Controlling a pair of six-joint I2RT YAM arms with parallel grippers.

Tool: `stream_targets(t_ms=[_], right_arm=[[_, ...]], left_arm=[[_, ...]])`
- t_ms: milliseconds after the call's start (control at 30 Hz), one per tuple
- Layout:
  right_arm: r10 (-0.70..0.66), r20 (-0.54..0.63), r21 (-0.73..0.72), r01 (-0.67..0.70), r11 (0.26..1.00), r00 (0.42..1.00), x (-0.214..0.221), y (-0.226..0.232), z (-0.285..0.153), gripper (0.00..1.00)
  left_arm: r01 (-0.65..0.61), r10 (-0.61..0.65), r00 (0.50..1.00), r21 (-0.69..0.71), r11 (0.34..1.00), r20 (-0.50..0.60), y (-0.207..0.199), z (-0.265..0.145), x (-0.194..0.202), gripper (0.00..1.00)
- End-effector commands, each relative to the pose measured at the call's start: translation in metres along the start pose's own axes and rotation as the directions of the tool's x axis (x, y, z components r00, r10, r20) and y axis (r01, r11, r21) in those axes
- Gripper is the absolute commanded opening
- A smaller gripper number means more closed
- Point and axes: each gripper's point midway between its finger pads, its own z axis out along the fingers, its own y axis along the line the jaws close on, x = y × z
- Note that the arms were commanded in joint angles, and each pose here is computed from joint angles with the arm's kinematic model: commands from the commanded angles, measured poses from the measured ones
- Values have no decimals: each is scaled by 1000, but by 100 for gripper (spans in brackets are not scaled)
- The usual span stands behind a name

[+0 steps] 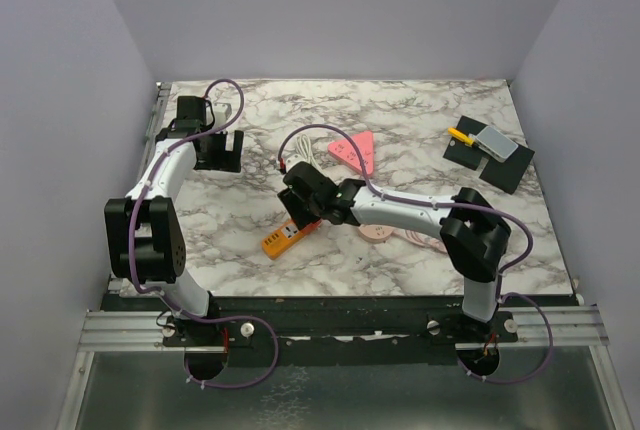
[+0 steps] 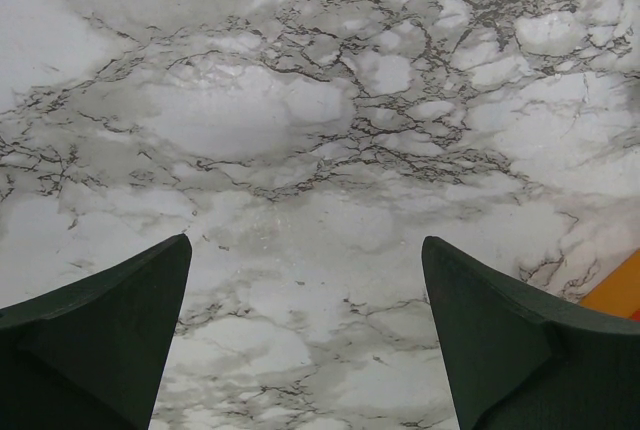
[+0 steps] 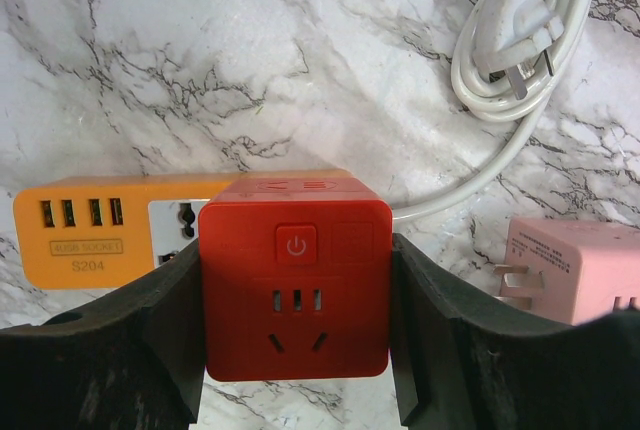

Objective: Insert the plug
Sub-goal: Insert the plug into the socket.

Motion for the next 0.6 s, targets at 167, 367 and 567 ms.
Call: stream_targets(t_ms=[167,367,567], right_arm=[[18,-337,6,-17,1000,941,107,3,18,36],[77,-250,25,-73,997,965,77,3,6,79],[93,-138,8,-93,996,986,26,6,-15,100]], left_arm=[[-33,27,996,83,996,83,-18,-35,-24,99],[-32,25,996,86,996,85,-19,-41,-29,99],[-92,79,992,134,987,95,-36,-53,-24,99]])
